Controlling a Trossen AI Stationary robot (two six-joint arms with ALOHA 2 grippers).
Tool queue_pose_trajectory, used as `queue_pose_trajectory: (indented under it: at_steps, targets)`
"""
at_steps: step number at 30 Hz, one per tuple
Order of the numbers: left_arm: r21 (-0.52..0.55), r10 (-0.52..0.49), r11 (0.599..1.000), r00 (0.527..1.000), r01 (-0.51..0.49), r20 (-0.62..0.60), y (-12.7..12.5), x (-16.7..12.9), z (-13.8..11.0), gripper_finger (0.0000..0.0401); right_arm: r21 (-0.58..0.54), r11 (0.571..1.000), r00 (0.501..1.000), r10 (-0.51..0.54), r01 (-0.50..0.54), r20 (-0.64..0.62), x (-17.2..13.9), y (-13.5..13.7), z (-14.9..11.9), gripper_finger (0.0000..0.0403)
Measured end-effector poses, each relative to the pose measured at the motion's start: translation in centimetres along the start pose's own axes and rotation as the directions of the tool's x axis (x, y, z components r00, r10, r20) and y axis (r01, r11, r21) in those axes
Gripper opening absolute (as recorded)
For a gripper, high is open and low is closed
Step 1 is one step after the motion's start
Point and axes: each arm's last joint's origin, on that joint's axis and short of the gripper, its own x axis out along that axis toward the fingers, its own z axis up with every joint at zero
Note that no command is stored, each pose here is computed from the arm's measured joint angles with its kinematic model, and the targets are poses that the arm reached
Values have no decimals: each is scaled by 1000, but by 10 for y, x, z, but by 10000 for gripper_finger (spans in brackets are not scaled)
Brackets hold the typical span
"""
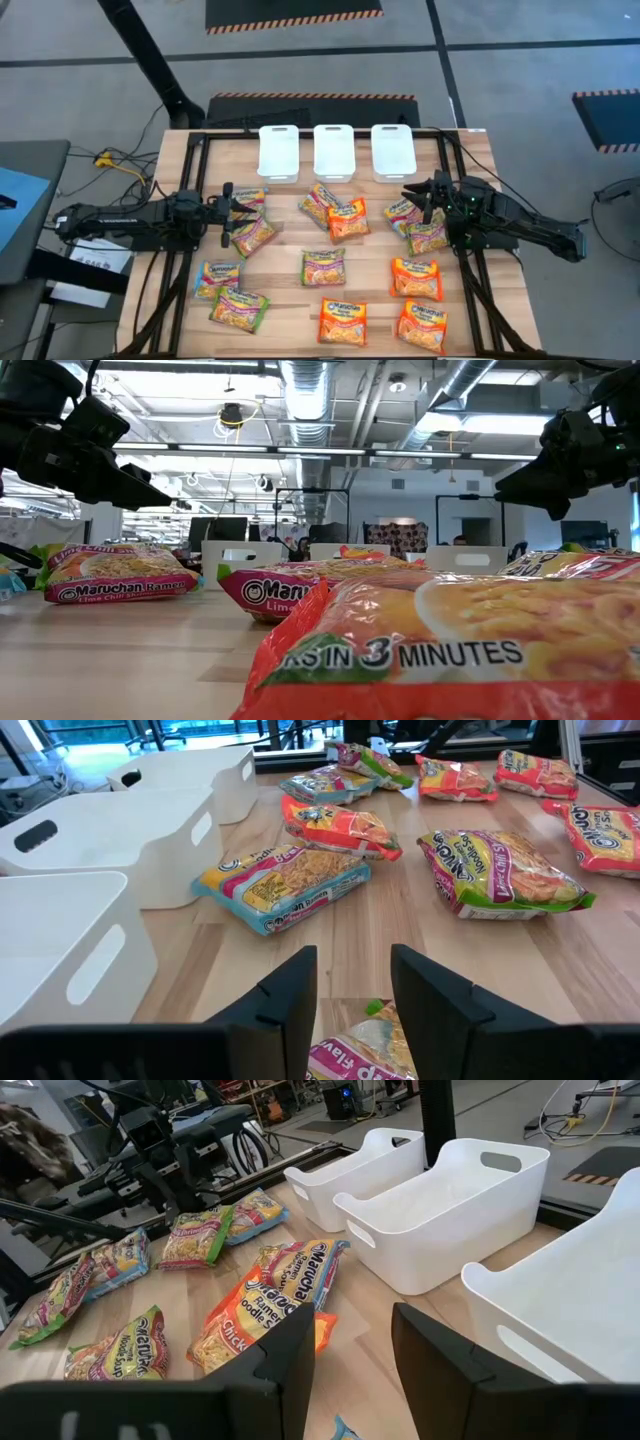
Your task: Sort Maruchan noodles
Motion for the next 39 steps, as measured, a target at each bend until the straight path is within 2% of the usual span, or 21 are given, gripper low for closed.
queue_pose_trajectory:
  at_steps: [30,35,39]
  targets:
    - [-7,-1,1000,1000,1,0,0,0,0,121,0,1000,1000,0,0,0,0,0,0,159]
    - [-162,-1,987,1000,0,-1,0,0,0,121,0,1000,1000,0,0,0,0,0,0,159]
    - [-381,2,924,1000,-2,-1,0,0,0,121,0,1000,1000,0,0,0,0,0,0,159]
